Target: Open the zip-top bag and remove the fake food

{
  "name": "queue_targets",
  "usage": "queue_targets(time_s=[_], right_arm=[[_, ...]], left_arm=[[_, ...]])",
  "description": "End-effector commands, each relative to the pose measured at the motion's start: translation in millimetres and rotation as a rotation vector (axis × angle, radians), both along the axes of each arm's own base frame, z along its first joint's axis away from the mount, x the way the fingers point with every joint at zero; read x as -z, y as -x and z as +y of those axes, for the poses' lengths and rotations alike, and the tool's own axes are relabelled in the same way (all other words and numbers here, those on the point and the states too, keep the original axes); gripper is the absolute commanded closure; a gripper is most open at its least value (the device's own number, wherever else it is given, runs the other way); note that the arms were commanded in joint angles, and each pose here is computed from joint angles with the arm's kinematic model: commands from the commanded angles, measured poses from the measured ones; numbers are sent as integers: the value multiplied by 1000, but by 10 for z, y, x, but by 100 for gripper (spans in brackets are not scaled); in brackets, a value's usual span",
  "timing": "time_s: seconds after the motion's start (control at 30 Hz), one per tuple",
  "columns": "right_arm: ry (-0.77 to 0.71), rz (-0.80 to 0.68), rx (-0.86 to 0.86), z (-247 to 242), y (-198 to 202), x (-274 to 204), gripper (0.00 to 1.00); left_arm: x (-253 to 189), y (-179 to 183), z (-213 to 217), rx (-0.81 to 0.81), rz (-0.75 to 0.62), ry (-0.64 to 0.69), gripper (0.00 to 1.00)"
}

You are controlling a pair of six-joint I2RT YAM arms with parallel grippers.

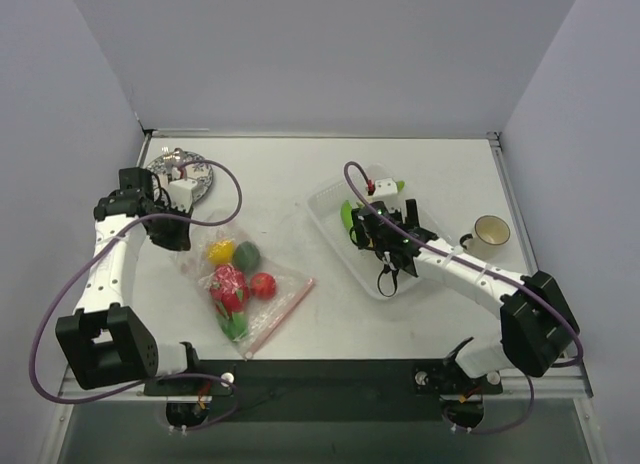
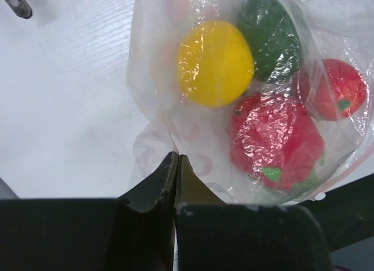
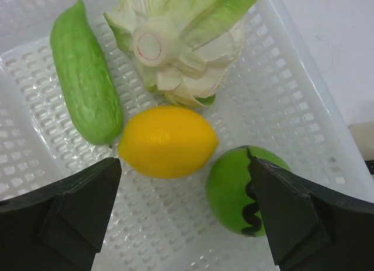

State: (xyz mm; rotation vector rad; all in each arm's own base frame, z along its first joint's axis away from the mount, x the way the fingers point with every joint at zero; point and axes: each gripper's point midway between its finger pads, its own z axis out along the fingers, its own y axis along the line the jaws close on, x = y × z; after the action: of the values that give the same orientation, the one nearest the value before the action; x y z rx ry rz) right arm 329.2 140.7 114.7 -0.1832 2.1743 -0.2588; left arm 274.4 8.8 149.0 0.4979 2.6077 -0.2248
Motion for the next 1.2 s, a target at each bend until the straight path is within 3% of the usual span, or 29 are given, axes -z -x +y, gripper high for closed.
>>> queue_targets(time_s=[0.0, 0.17, 0.27, 0.43, 0.6, 0.7, 0.8, 0.9, 1.17], right_arm=[[21, -31, -30, 113, 110, -228, 0], [71, -83, -254, 617, 448, -369, 0], [58, -104, -377, 916, 696, -334, 0], [-13, -174, -549, 1396, 1060, -265, 0], [-3, -157, -722, 1764, 1405, 18, 0], [-36, -125, -793, 1966, 1544, 172, 9], [-68, -104, -822, 2139, 1578, 239, 21], [-80, -86, -848, 2306, 1580, 326, 24], [-177, -48, -878, 2637, 1417, 428, 19]], left_arm=[[-61, 200, -204, 27, 54, 98, 100], [-482, 183, -312, 52, -16, 147, 100], [-493, 205, -286, 54, -19, 127, 100], [60, 210, -10, 2, 35, -8, 100], [580, 235, 89, -16, 81, -58, 100], [771, 218, 125, -28, 106, -75, 100], [929, 155, 221, -50, 111, -125, 100], [1081, 116, 304, -61, 115, -186, 100], [1423, 139, 336, -43, 157, -266, 100]])
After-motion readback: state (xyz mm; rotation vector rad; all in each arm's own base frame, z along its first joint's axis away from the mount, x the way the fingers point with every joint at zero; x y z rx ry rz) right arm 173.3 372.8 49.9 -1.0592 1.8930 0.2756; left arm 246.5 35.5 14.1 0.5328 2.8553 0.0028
